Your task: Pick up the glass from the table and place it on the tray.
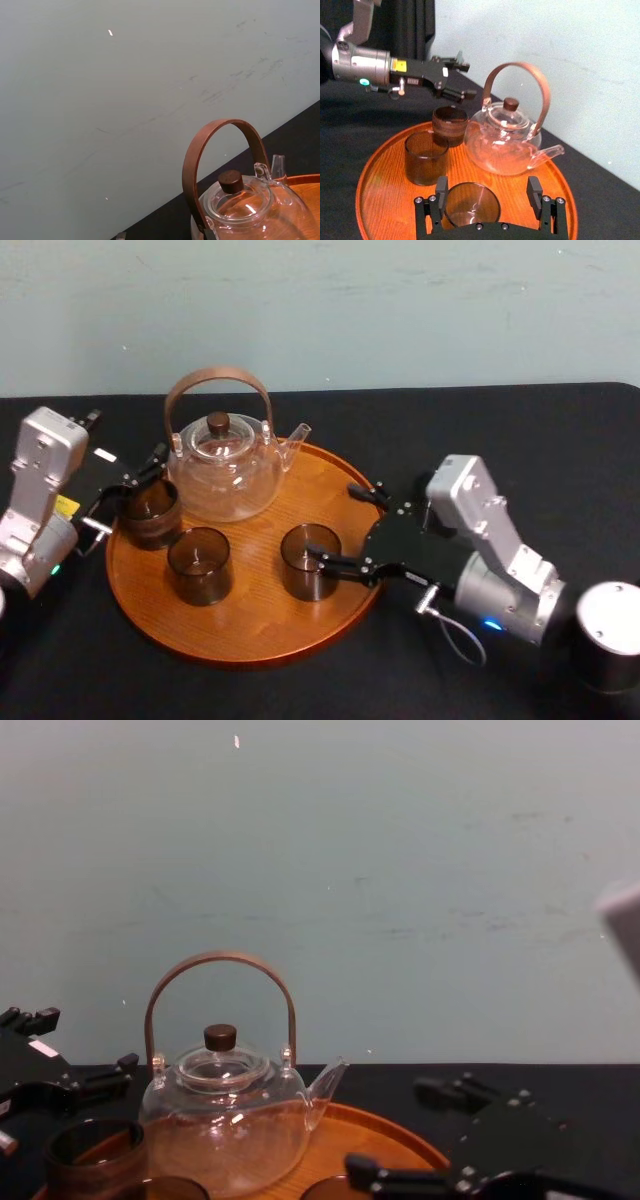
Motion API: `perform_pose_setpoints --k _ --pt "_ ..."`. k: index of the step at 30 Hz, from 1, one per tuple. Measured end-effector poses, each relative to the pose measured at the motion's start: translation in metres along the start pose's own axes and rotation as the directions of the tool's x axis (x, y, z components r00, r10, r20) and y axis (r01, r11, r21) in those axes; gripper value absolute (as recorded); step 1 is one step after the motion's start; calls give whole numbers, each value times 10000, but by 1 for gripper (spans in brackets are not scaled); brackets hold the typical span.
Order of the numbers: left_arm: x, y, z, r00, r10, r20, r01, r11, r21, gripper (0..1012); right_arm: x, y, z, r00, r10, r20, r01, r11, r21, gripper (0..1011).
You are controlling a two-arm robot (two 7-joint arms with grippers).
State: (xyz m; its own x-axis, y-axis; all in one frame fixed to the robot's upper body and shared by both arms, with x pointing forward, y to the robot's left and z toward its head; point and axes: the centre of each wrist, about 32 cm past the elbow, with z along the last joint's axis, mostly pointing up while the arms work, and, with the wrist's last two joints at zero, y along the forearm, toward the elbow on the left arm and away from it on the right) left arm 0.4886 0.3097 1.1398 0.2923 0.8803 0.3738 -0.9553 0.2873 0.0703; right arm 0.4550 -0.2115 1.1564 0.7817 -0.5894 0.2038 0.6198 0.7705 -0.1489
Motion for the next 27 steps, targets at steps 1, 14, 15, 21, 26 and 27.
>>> perform_pose_setpoints --k 1,14,15,21,26,27 --pt "0 0 0 10000 0 0 0 10000 0 1001 2 -26 8 10000 -25 -7 25 10000 54 1002" --pt "0 0 0 10000 1 0 -1 10000 0 1001 72 -586 -114 9769 -1847 -1079 1784 9818 -652 1002" --pt "0 0 0 10000 0 0 0 10000 -1 1001 87 -645 -142 9721 -2045 -1150 1960 9772 -811 1002" --pt "0 0 0 10000 0 0 0 10000 -1 1001 133 -818 -215 9599 -2485 -1299 2345 9654 -1144 1002" --pt "0 0 0 10000 0 0 0 10000 0 1001 165 -923 -274 9534 -2697 -1353 2519 9582 -1354 1002" --pt "0 0 0 10000 0 0 0 10000 0 1001 170 -934 -282 9526 -2726 -1353 2543 9572 -1381 1002"
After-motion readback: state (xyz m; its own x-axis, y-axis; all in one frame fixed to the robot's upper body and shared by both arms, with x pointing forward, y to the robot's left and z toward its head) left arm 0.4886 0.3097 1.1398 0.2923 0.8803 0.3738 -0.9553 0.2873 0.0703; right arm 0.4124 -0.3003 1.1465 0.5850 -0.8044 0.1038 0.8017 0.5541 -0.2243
